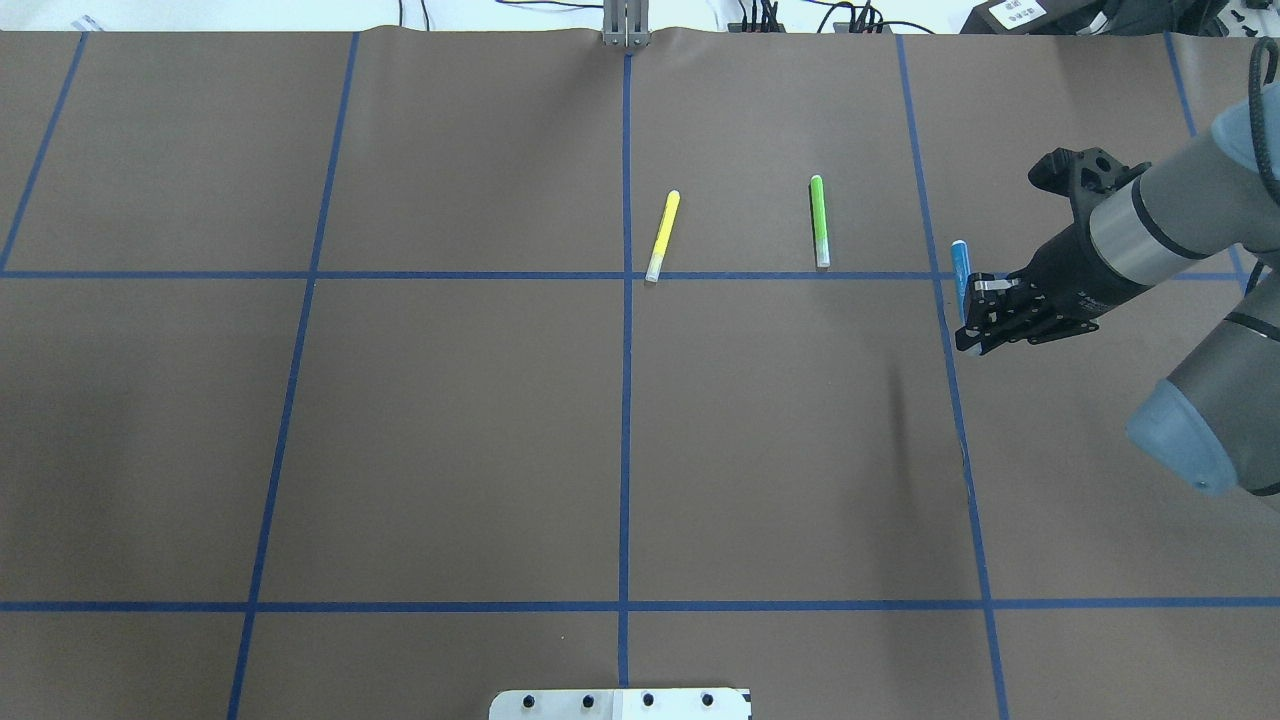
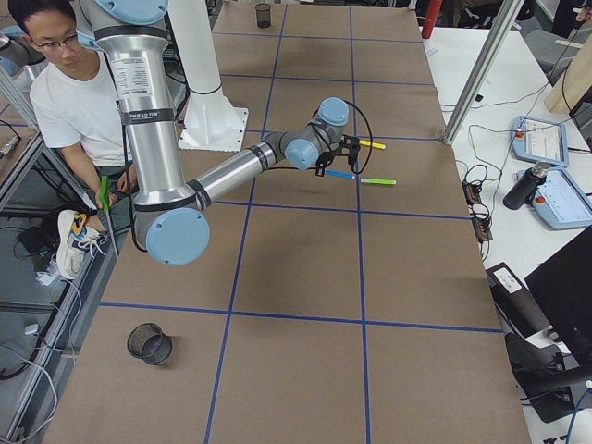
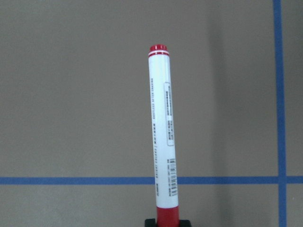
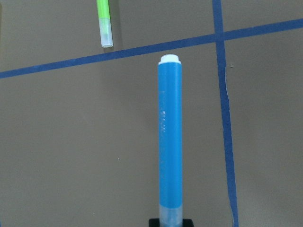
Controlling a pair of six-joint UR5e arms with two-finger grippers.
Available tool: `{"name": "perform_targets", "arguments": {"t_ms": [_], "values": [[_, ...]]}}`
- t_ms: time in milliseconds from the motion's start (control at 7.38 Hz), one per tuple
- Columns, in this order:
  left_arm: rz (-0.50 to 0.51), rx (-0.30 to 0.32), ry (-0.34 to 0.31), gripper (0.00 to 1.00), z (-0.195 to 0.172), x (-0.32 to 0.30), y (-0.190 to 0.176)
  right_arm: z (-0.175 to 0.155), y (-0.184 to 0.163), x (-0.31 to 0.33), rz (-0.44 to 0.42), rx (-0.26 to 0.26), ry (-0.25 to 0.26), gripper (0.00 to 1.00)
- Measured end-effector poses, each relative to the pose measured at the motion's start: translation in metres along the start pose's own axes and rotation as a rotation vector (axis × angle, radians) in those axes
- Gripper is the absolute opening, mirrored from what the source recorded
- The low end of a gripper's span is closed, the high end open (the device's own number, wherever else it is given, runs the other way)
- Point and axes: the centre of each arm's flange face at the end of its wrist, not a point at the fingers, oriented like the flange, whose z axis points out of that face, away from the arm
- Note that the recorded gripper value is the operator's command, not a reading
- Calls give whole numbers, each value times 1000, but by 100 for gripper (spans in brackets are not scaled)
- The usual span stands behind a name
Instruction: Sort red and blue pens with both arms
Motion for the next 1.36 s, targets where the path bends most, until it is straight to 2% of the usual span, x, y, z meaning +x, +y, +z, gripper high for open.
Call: {"name": "perform_targets", "arguments": {"t_ms": [407, 814, 1085, 1356], "values": [[-50, -119, 7, 0, -5, -18, 10, -4, 1, 0, 2, 7, -2, 0], [-156, -275, 48, 0, 1, -22, 21, -1, 0, 2, 13, 2, 2, 0], [-241, -383, 99, 0, -9, -22, 22, -1, 1, 1, 16, 0, 1, 0], [-324, -463, 181, 0, -28, -17, 32, 0, 0, 2, 19, -1, 3, 0]]}}
